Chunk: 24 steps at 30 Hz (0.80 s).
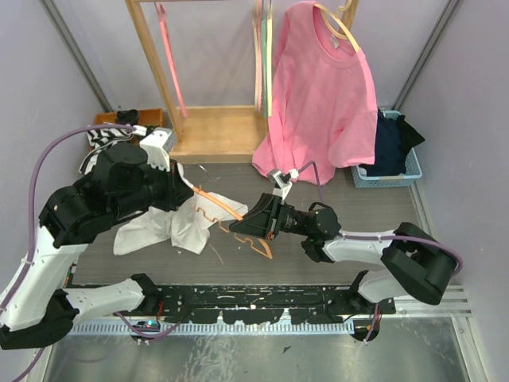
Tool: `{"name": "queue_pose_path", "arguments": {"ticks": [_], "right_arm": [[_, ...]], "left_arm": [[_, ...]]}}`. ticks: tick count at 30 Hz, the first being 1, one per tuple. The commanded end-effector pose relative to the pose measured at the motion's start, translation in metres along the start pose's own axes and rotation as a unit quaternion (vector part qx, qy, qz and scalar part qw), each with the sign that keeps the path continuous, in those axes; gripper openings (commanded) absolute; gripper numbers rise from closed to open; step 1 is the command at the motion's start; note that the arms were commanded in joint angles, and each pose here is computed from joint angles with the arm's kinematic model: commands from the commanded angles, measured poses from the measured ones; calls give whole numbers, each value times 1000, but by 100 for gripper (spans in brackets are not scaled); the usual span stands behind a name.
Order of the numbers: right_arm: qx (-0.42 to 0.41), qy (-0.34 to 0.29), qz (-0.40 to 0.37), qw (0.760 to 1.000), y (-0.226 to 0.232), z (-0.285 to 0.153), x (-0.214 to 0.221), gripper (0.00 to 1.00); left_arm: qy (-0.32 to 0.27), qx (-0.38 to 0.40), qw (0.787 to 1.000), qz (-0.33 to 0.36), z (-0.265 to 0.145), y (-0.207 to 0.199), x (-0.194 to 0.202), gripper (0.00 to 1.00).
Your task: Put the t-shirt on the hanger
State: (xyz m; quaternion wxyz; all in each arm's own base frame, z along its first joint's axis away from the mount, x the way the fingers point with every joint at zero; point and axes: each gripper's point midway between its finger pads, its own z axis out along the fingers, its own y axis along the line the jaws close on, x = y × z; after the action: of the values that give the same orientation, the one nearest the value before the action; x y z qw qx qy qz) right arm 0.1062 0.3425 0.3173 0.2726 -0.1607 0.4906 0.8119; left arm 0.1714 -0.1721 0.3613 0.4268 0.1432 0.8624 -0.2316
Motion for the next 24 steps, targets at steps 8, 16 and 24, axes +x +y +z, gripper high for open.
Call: {"name": "queue_pose_path", "arguments": {"ticks": [8,16,24], "right_arm": [[-150,-28,-16,988,81,32,-28,1],[-177,-27,-40,983,92,49,-29,1],[-220,-12,-73,973,123,51,-33,1]], "left_arm": [[-60,75,995,-4,-18,-32,-38,5],[-83,154,985,-11,-35,-64,-59,7],[-110,179,978,-7,-60,-73,-76,9]]}}
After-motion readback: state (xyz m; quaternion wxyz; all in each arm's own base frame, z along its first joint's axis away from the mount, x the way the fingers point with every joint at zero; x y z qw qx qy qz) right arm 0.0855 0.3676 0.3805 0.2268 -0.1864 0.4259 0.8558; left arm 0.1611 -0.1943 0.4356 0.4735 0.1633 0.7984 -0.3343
